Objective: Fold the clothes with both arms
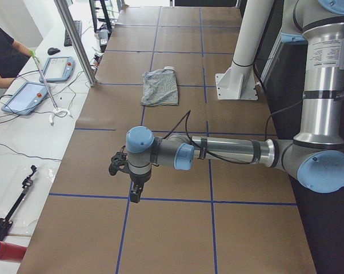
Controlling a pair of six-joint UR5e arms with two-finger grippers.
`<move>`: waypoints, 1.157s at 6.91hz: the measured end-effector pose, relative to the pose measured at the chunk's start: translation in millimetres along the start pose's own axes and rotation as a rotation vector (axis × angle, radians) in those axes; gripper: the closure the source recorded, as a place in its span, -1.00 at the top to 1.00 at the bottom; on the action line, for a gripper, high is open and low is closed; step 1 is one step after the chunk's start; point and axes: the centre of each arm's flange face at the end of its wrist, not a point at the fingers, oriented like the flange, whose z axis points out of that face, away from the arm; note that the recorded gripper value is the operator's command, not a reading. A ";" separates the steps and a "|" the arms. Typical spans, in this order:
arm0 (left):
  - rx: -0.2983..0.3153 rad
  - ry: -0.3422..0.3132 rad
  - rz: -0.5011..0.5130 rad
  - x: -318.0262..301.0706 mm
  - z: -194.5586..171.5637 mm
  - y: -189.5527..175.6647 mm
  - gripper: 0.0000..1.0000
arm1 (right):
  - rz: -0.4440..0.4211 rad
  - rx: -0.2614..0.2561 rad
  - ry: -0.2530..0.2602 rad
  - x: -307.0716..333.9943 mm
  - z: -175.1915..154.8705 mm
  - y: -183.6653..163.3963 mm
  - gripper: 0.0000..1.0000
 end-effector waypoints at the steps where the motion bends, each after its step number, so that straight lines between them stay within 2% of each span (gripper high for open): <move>1: -0.009 0.000 -0.007 0.1 0.1 0.9 1.00 | 0.002 -0.001 -0.001 1.8 2.2 0.9 1.00; 3: -0.019 0.001 -0.015 -0.5 1.1 2.3 1.00 | 0.013 -0.008 -0.004 7.5 8.5 3.0 1.00; 8: -0.028 0.002 -0.027 -2.7 4.0 3.9 1.00 | 0.091 0.026 -0.002 4.8 5.5 -1.4 1.00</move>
